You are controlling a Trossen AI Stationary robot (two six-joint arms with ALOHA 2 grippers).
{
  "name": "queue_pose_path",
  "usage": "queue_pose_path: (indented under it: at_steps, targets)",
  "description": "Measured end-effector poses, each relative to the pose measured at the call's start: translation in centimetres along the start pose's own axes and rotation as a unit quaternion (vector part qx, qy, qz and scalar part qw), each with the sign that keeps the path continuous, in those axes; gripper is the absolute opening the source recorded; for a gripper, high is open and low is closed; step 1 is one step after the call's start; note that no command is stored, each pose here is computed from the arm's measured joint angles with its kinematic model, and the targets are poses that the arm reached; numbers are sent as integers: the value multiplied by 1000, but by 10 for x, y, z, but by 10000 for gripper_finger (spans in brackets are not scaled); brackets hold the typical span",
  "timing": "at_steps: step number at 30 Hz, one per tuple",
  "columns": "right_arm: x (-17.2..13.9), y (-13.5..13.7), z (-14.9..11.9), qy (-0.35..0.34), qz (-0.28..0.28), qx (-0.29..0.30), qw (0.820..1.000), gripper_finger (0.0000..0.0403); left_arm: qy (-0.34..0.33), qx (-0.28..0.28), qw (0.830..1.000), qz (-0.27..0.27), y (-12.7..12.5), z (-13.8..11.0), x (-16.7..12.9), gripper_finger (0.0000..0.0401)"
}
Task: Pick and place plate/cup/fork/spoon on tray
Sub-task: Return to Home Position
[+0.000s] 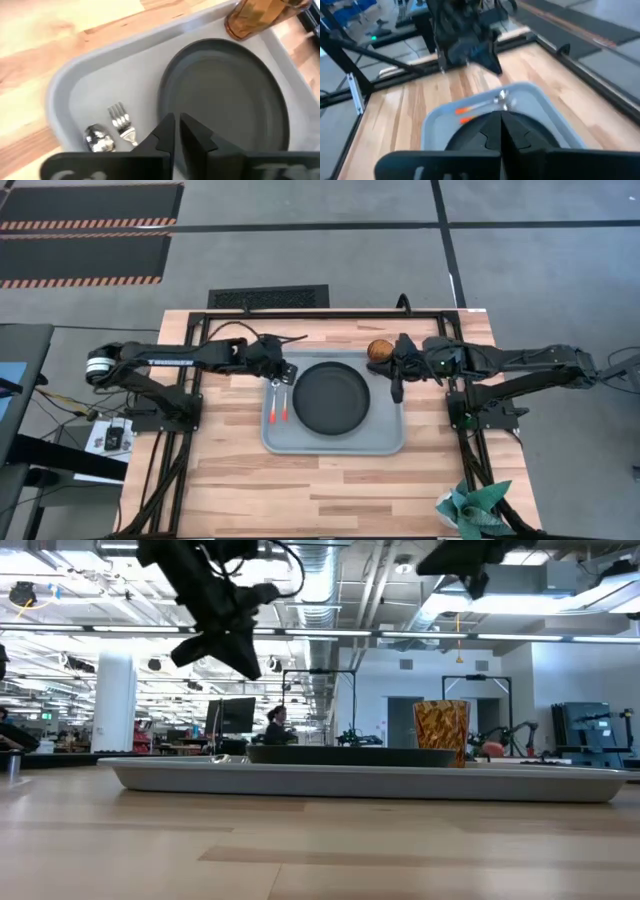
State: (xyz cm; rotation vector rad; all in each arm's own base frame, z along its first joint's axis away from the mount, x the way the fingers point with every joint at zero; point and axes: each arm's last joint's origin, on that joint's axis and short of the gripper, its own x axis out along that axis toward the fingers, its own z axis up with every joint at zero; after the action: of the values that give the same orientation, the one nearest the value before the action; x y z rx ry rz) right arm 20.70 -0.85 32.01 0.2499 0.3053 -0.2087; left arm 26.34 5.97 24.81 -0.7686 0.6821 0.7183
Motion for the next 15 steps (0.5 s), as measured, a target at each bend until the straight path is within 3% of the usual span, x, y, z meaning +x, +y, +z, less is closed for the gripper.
queue_pose_path:
  at_steps: [9, 15]
  targets:
    - [-30, 5, -27, 122, -26, 65, 990, 7, -66, 34, 994, -75, 27, -28, -27, 1]
    - [-44, 1, -53, 239, -95, 126, 958, 6, -82, -12, 996, -36, 60, -48, -27, 0]
